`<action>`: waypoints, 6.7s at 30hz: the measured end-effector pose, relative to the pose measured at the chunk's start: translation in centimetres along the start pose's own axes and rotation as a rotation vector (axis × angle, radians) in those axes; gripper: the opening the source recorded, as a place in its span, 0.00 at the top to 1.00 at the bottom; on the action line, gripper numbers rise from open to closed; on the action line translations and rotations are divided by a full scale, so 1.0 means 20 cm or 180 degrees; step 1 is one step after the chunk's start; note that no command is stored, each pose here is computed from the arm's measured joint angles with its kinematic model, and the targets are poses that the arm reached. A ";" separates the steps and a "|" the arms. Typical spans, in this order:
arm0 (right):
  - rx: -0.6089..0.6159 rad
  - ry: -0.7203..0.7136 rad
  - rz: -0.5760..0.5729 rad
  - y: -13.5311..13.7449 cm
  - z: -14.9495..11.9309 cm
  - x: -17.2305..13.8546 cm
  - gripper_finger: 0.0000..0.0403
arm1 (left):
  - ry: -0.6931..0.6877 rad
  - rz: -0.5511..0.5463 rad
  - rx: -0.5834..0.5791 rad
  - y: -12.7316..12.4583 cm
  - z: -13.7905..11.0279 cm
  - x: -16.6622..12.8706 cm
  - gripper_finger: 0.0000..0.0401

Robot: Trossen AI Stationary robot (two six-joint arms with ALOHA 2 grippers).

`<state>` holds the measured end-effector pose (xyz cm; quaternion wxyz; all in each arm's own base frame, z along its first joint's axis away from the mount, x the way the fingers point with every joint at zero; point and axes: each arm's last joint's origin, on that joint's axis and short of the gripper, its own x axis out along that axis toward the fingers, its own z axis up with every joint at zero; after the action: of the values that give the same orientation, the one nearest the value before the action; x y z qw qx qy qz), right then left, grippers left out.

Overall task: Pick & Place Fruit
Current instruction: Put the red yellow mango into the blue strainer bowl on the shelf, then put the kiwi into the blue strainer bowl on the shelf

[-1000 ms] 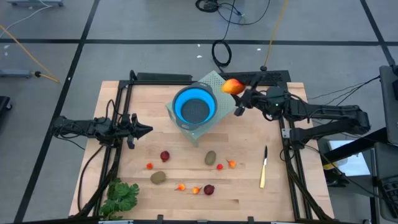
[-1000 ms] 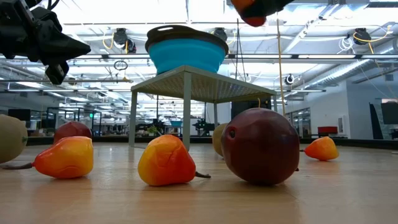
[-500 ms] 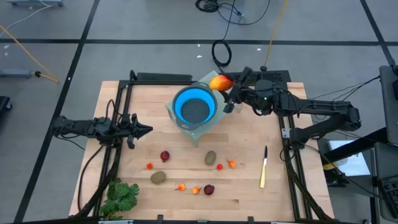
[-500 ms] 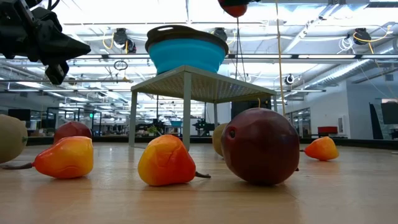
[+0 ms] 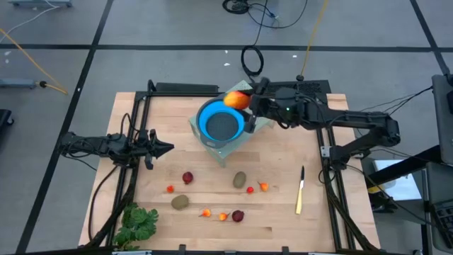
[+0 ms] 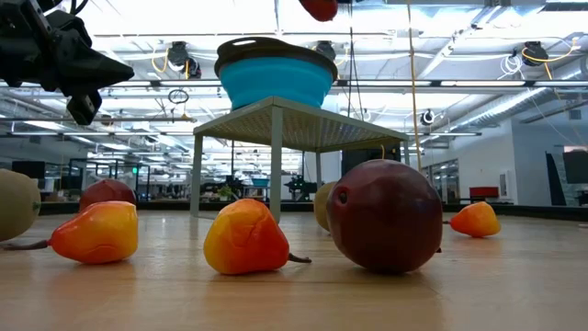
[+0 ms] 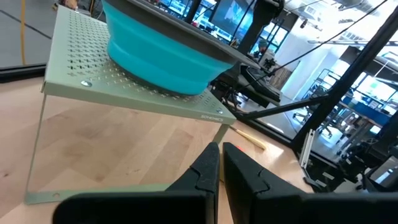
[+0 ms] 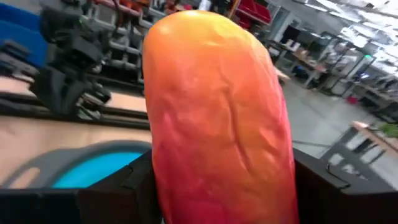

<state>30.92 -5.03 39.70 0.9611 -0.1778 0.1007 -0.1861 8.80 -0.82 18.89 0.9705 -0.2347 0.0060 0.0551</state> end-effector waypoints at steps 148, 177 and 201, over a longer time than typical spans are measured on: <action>0.1277 0.0886 0.1274 -0.06 -0.07 0.08 0.53 | -0.0002 -0.0002 0.0028 0.00 0.00 0.00 0.95; 0.1152 0.0639 0.1201 -0.11 0.05 -0.14 1.00 | -0.0003 -0.0002 0.0015 0.00 0.00 0.00 0.95; 0.1441 0.0377 0.1615 0.12 -0.31 -0.37 1.00 | -0.0004 -0.0001 0.0030 0.00 0.00 0.00 0.95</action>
<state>23.31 -1.93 34.04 0.9843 0.0817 0.1535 0.0312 8.80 -0.81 18.91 0.9716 -0.2301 0.0055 0.0551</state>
